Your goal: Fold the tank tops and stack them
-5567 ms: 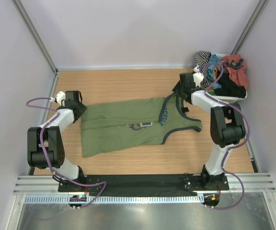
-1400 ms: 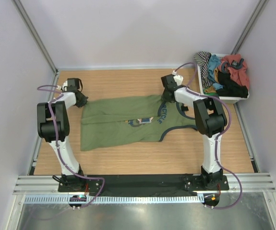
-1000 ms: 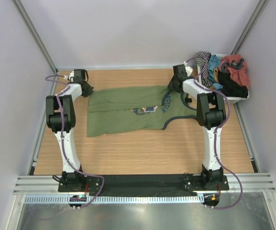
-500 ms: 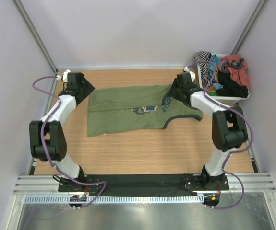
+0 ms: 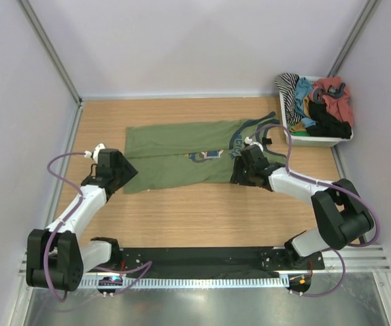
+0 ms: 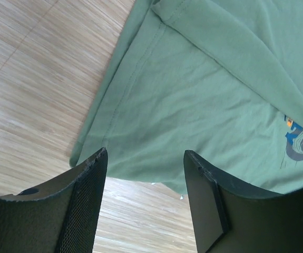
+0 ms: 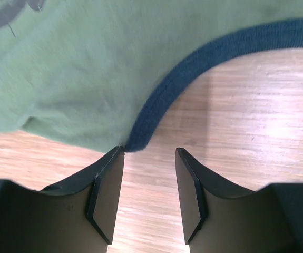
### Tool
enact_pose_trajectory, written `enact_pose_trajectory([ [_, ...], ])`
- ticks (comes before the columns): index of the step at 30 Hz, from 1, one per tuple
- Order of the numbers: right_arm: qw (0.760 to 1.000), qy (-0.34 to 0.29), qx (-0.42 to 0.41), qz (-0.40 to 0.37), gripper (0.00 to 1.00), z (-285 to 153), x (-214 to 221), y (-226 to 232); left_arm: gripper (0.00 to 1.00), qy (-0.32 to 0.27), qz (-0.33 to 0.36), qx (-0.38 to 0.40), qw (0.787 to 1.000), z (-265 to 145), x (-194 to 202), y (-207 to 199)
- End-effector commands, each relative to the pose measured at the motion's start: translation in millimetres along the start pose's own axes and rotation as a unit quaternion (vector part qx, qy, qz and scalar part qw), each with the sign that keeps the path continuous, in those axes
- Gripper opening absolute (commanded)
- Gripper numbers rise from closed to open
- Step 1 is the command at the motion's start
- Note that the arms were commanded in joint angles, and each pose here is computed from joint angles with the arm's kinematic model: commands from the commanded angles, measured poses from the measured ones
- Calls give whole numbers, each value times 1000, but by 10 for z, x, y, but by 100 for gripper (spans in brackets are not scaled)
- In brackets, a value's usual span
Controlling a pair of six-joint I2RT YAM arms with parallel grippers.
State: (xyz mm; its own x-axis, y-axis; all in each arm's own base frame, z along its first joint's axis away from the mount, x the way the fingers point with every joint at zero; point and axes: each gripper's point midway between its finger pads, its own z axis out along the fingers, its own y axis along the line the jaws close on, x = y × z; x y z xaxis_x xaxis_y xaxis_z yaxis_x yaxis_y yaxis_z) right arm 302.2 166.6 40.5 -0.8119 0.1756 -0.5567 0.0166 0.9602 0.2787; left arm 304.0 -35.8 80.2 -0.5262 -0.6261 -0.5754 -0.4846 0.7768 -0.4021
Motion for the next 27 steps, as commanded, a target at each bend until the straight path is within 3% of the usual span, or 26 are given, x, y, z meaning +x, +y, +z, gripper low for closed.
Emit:
enact_pose_trajectory([
  [1, 999, -28, -25, -15, 50, -24, -107, 121, 60, -4, 14, 16, 1000, -30, -1, -32],
  [7, 999, -20, -34, -18, 49, 149, -95, 196, 59, 5, 29, 19, 999, -39, 108, 19],
  [13, 999, -4, -47, -12, 36, 201, -1, 238, 59, -28, 39, 4, 999, -118, 122, 178],
  [18, 999, -8, -46, -13, 6, 142, -8, 227, 59, -46, 29, -10, 998, -208, 120, 301],
  [22, 1000, -15, -14, -12, 2, 144, -85, 140, 57, -42, 21, -19, 999, -200, 138, 330],
  [27, 1000, -17, -8, -8, 1, 193, -123, 144, 50, 5, 18, -55, 998, -105, 281, 403],
])
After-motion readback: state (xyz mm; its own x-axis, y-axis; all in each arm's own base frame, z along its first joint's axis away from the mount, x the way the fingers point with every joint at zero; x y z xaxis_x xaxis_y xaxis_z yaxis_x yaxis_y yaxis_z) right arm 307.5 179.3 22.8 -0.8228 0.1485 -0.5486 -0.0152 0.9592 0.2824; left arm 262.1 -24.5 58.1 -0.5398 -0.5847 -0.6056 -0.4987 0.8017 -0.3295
